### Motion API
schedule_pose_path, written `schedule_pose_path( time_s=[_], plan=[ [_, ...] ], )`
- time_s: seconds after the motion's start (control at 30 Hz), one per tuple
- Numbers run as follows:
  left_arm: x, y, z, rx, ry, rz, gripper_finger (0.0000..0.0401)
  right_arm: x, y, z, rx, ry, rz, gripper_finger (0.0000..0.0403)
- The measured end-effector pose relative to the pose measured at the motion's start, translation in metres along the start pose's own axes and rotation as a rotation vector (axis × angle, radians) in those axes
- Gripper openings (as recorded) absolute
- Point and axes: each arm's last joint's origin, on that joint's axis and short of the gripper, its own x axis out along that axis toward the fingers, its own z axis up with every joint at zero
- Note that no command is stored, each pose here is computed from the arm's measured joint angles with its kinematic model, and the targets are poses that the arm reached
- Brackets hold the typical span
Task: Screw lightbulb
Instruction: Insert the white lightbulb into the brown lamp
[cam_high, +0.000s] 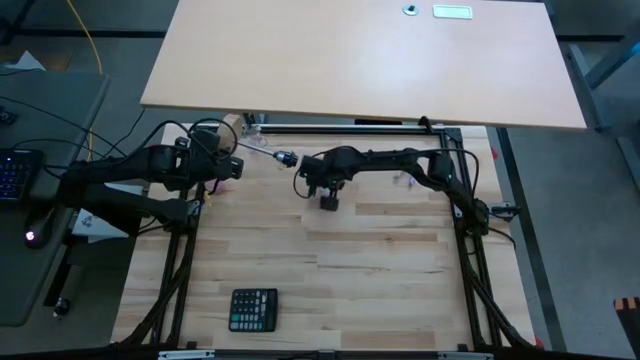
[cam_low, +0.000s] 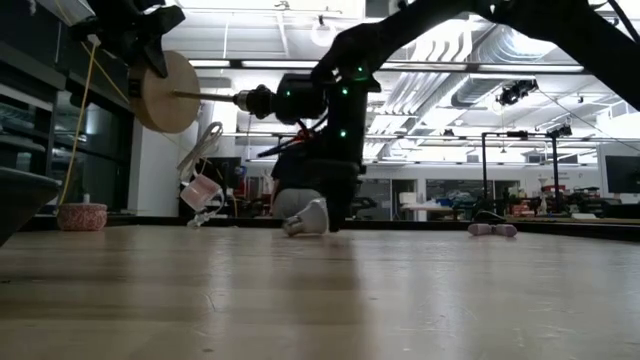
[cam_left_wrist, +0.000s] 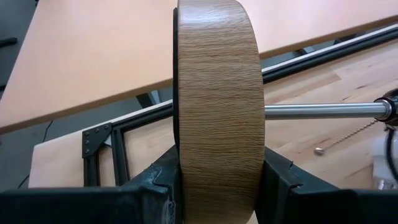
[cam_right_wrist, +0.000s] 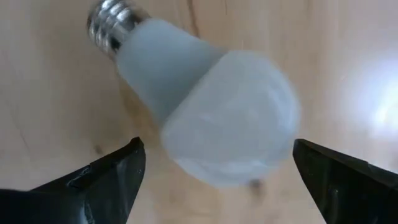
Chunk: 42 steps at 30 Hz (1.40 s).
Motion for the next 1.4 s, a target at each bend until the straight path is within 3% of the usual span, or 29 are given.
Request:
schedule_pose_path(
  time_s=[0.17, 0.37, 0.47, 0.7, 0.87, 1.23, 1.4],
  plan=[
    [0.000, 0.000, 0.000, 0.001, 0.000, 0.000, 0.0118, -0.009, -0.002, 0.009, -0.290, -0.053, -0.035, 0.0397],
    [0.000, 0.000, 0.000, 0.001, 0.000, 0.002, 0.0118, -0.014, 0.002, 0.014, -0.619, -0.110, 0.005, 0.0397],
    [0.000, 0.000, 0.000, 0.003, 0.000, 0.003, 0.0118, -0.010, 0.005, 0.017, -0.718, -0.132, -0.011, 0.0397],
    [0.000, 0.000, 0.000, 0.004, 0.001, 0.005, 0.0119, 0.016, 0.008, 0.019, -0.727, -0.088, -0.008, 0.0396],
    [0.000, 0.001, 0.000, 0.006, 0.003, 0.005, 0.0120, 0.017, 0.011, 0.019, -0.747, -0.068, -0.033, 0.0381],
    [0.000, 0.001, -0.001, 0.018, 0.012, 0.009, 0.0119, 0.015, 0.017, 0.014, -0.757, -0.013, -0.028, 0.0271],
    [0.000, 0.002, -0.002, 0.028, 0.015, 0.009, 0.0119, 0.000, 0.014, 0.009, -0.691, 0.002, -0.033, 0.0237]
  ],
)
